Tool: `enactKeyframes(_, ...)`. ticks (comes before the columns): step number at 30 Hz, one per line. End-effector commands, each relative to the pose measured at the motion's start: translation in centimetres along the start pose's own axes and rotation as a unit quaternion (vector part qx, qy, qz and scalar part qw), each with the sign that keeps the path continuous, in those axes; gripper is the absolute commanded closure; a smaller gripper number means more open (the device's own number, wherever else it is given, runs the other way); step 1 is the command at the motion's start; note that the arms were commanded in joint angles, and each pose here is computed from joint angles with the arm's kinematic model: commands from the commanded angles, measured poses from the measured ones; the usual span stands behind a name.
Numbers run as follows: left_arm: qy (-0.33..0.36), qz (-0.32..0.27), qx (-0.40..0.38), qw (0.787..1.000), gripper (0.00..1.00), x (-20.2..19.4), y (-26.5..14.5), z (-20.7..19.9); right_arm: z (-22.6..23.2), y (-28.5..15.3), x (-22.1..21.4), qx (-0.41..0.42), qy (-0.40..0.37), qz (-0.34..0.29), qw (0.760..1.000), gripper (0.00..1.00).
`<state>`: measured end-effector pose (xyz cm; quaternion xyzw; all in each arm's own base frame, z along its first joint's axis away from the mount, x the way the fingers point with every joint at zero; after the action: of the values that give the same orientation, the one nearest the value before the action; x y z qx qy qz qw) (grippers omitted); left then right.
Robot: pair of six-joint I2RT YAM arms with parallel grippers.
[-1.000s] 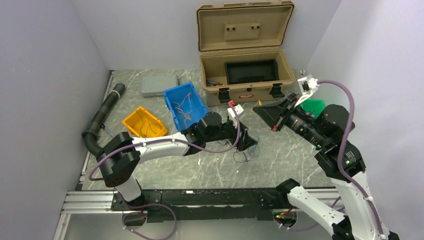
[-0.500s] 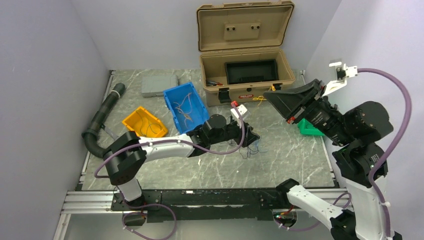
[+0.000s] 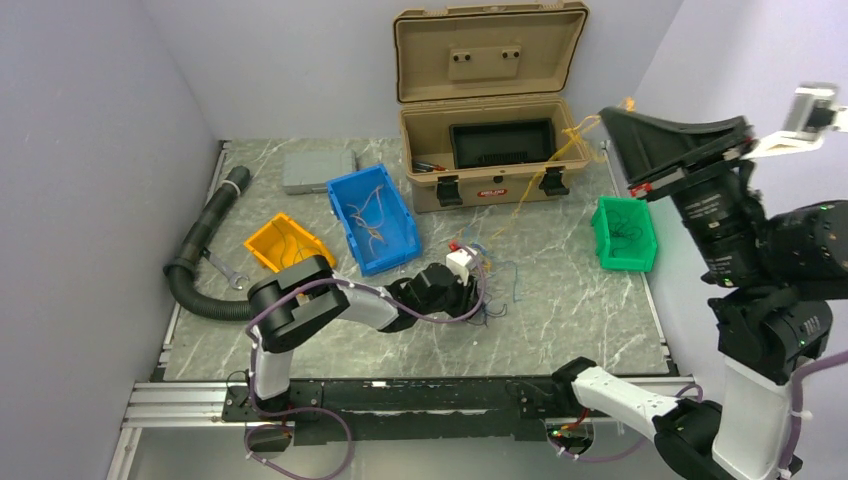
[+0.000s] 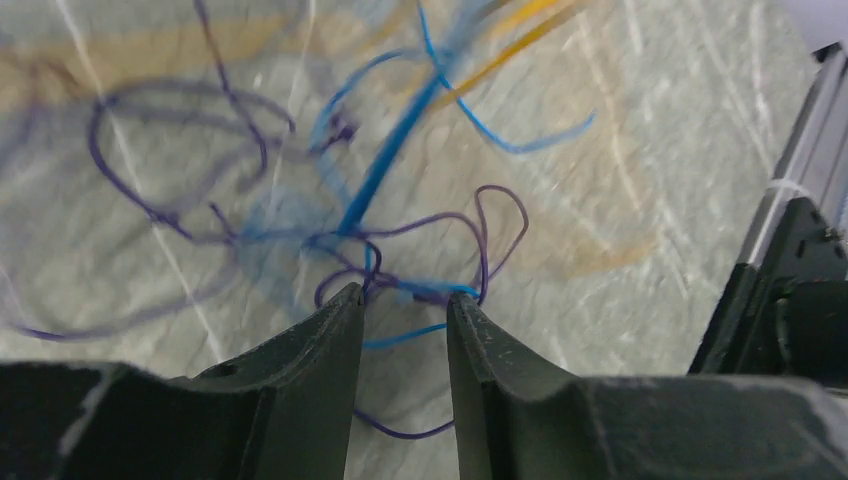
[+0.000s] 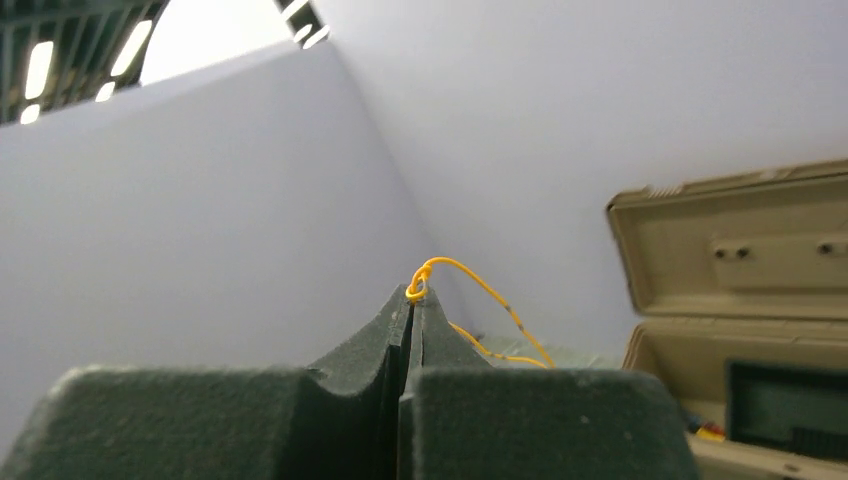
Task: Untangle the cables
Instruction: Untie the cable.
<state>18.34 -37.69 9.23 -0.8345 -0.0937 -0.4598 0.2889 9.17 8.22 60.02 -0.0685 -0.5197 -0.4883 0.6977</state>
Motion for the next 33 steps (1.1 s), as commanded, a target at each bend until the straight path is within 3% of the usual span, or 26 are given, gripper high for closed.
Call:
enactKeyframes(1,-0.039,-0.034,-0.010,0.999,0.59,-0.1,0.3,-0.2,-0.4,-0.3,3.0,-0.064,-0.040,-0.083,0.994,1.00)
enactKeyframes(11,-0.045,-0.061,-0.022,0.997,0.53,-0.5,-2.4,-0.1,-1.5,-0.1,3.9,-0.100,-0.082,-0.142,0.981,1.00)
enactKeyframes(15,-0.011,-0.090,-0.034,0.995,0.46,2.6,-5.1,-1.4,-2.3,0.4,3.1,-0.115,-0.091,-0.133,0.980,1.00)
enactKeyframes(23,0.102,-0.112,-0.008,0.988,0.21,10.6,-9.3,-4.0,-2.7,1.6,1.4,-0.089,-0.075,-0.109,0.987,1.00)
enactKeyframes(28,0.155,-0.114,-0.026,0.981,0.18,14.5,-7.6,-5.8,-2.6,1.9,0.9,-0.078,-0.067,-0.103,0.989,1.00)
enactKeyframes(33,0.156,-0.111,-0.024,0.981,0.14,15.7,-3.5,-6.2,-2.2,1.7,1.4,-0.067,-0.065,-0.114,0.989,1.00)
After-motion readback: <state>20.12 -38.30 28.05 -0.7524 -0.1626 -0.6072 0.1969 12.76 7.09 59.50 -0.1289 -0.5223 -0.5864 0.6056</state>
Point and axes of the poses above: each gripper's point midway between its finger pads, its own y axis out along the fingers, its own z axis along the line the jaws close on, x = y × z, the point moved 9 cm from there along -y, back along the fingers, and after that the axes turned 2 degrees about y, right-handed, at the moved point
